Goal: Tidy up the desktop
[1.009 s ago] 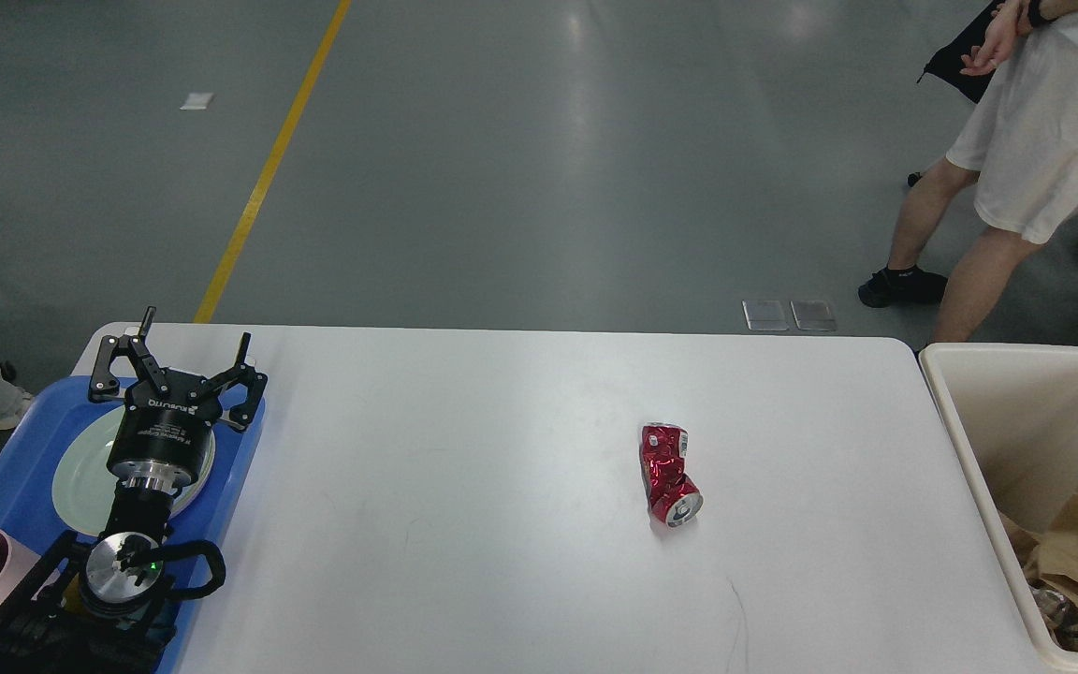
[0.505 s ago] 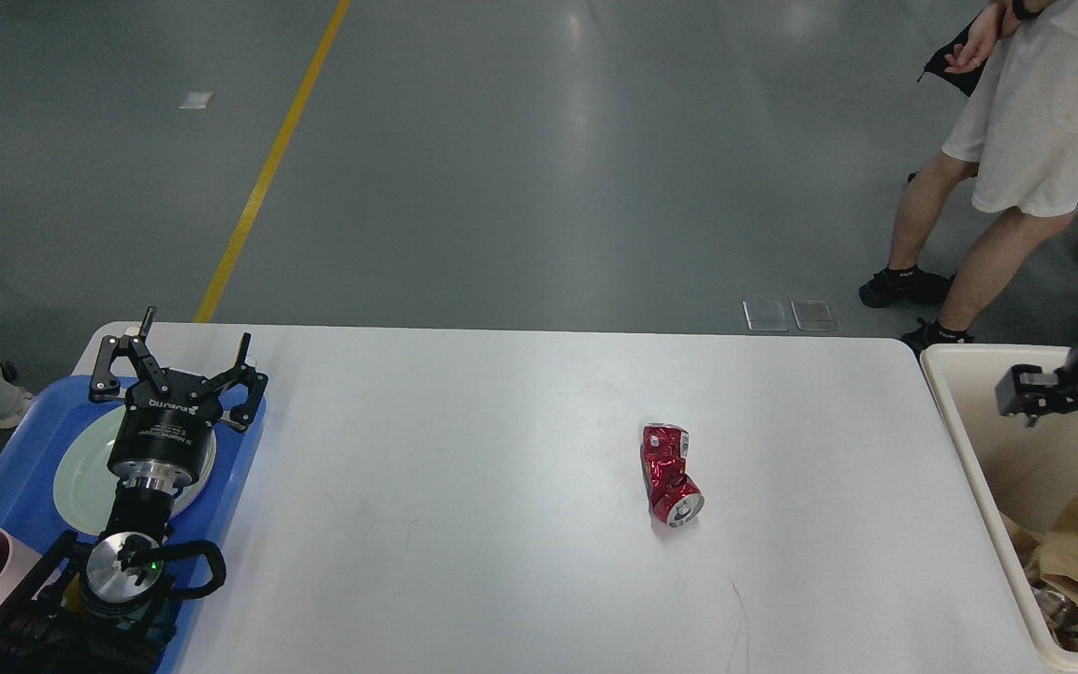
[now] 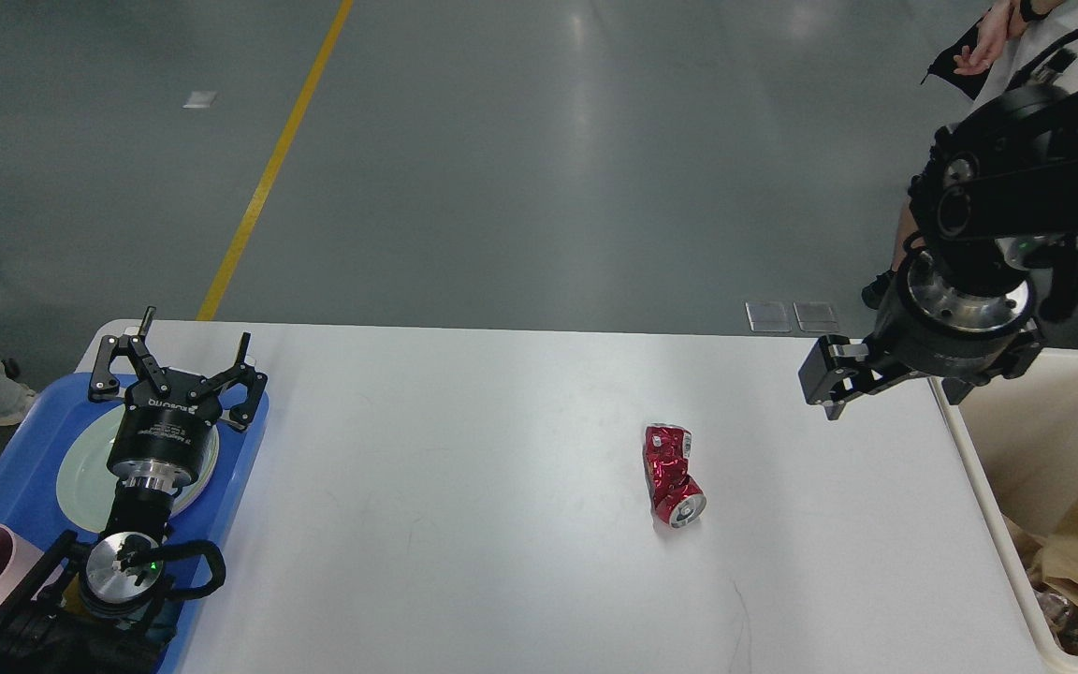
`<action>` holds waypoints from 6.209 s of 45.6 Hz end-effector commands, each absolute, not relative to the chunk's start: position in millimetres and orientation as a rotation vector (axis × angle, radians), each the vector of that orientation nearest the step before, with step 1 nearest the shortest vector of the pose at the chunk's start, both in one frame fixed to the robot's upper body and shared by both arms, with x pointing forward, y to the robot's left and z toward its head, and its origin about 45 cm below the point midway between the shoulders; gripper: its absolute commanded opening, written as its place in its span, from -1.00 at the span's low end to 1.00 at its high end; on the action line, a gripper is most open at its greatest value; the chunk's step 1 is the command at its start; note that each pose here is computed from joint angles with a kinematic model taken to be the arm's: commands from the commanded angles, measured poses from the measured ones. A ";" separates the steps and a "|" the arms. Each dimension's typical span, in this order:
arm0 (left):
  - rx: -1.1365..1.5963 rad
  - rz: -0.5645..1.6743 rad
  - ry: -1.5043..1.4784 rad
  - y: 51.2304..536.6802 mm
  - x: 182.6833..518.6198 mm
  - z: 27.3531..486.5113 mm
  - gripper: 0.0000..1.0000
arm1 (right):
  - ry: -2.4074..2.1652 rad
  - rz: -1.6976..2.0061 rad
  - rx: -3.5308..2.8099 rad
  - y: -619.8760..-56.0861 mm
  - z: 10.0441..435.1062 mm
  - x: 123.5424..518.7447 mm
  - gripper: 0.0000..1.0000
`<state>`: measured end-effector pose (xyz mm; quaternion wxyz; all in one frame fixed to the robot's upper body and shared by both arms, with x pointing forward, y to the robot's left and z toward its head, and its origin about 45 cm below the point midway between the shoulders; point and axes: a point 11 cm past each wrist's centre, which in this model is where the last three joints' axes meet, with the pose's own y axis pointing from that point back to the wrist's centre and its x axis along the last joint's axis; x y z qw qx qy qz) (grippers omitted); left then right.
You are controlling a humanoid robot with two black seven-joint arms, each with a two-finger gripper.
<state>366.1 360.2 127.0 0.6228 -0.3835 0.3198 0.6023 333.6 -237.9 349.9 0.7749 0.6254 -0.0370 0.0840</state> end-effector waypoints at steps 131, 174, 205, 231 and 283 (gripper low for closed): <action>-0.880 1.382 0.733 360.0 366.1 127.1 0.93 | -0.273 0.263 1.523 -186.4 103.5 368.5 -1.00; -0.880 1.382 0.733 360.0 366.1 127.1 0.93 | -0.354 0.013 1.437 -336.2 318.1 325.9 -1.00; -0.881 1.382 0.734 360.1 366.1 127.1 0.93 | -0.928 -0.224 1.087 -633.8 180.8 257.6 -1.00; -0.881 1.382 0.734 360.1 366.1 127.1 0.93 | -0.890 0.007 1.002 -586.5 33.3 218.7 -1.00; -0.881 1.382 0.734 360.1 366.1 127.1 0.93 | -1.355 -0.012 0.983 -590.9 67.1 263.4 1.00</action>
